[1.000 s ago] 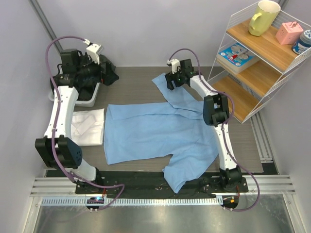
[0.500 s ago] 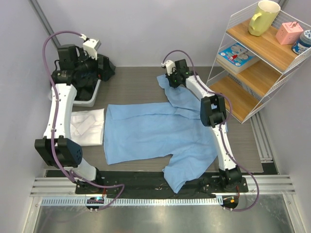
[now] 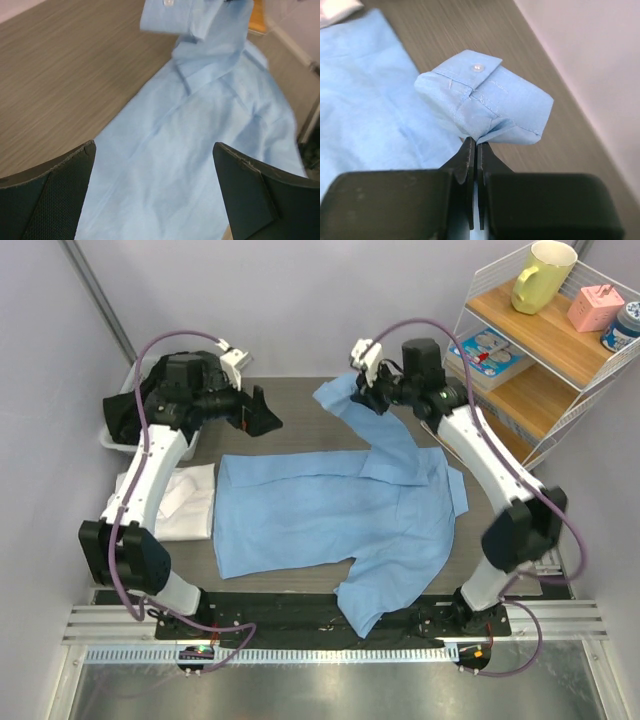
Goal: Fold and stack the long sleeve shirts
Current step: Fold the shirt
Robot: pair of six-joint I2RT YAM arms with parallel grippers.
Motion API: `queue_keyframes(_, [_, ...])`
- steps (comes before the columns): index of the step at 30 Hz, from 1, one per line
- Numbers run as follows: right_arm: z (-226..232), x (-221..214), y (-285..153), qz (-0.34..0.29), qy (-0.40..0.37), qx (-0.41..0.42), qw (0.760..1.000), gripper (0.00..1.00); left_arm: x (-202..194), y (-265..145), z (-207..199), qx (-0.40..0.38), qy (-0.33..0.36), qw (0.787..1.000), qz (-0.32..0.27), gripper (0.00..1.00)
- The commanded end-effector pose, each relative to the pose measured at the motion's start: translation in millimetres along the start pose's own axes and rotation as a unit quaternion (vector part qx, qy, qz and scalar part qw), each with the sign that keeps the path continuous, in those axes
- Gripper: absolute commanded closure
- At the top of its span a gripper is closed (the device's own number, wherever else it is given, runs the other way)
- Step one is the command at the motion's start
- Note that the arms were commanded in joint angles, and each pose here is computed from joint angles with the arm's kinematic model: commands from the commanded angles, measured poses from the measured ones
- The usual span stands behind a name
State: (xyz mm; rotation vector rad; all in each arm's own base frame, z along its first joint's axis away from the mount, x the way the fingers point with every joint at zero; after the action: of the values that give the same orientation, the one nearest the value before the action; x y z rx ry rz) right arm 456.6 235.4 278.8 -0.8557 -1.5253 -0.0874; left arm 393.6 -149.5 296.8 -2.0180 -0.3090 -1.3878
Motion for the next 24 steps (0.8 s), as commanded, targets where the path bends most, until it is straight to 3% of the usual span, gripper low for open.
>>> queue_keyframes(1, [60.8, -22.7, -28.3, -0.002, -0.113, 0.062, 0.992, 0.99, 23.8, -5.7, -54.0, -0.075, -0.002, 0.995, -0.063, 0.0])
queue_keyframes(2, [65.8, -6.3, -49.8, -0.029, -0.173, 0.044, 0.983, 0.99, 9.9, -0.3, -65.4, -0.093, -0.033, 0.994, -0.053, 0.0])
queue_keyframes(4, [92.1, -42.4, -53.4, -0.01, -0.21, 0.058, 0.976, 0.99, 3.8, 6.7, -77.3, -0.117, -0.039, 0.991, -0.056, 0.0])
queue_keyframes(5, [93.9, -34.6, -67.9, -0.024, -0.246, 0.032, 0.968, 0.99, -1.7, 12.3, -90.5, -0.136, -0.045, 0.988, -0.051, 0.0])
queue_keyframes(6, [106.9, -61.1, -68.0, -0.008, -0.267, 0.042, 0.963, 0.99, -18.8, 18.6, -97.2, -0.147, -0.086, 0.985, -0.034, 0.0])
queue_keyframes(9, [128.5, -66.4, -81.3, -0.019, -0.302, 0.03, 0.953, 0.99, -39.2, 33.7, -125.3, -0.185, -0.111, 0.976, -0.011, 0.0])
queue_keyframes(10, [139.2, -88.3, -79.4, -0.004, -0.3, 0.039, 0.953, 0.99, -53.0, 39.7, -129.2, -0.187, -0.122, 0.975, -0.003, 0.0])
queue_keyframes(14, [157.1, -95.6, -86.0, -0.035, -0.328, 0.01, 0.944, 0.99, -78.2, 58.0, -150.1, -0.202, -0.131, 0.971, -0.008, 0.0])
queue_keyframes(16, [158.8, -107.6, -87.5, -0.025, -0.332, -0.002, 0.943, 0.99, -90.9, 68.3, -144.6, -0.189, -0.168, 0.968, -0.005, 0.0])
queue_keyframes(20, [153.0, -106.0, -89.1, -0.035, -0.308, -0.036, 0.95, 0.99, -99.1, 76.6, -146.1, -0.207, -0.243, 0.947, -0.046, 0.0])
queue_keyframes(24, [146.9, -90.0, -91.0, -0.063, -0.293, -0.061, 0.952, 0.99, -100.0, 79.6, -145.6, -0.217, -0.253, 0.939, -0.083, 0.0])
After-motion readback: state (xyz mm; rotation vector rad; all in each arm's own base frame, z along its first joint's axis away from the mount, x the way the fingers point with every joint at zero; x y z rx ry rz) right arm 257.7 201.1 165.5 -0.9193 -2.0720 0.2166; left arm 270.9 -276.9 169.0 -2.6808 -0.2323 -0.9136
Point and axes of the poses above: each gripper's point midway between its finger pads, its own y axis out along the fingers, its own z axis along the line the jaws close on, x = y × z, the point moved 1 cm from there along -y, back along the fingers, and after that the axes turned 2 degrees about y, right-handed, at the moved point
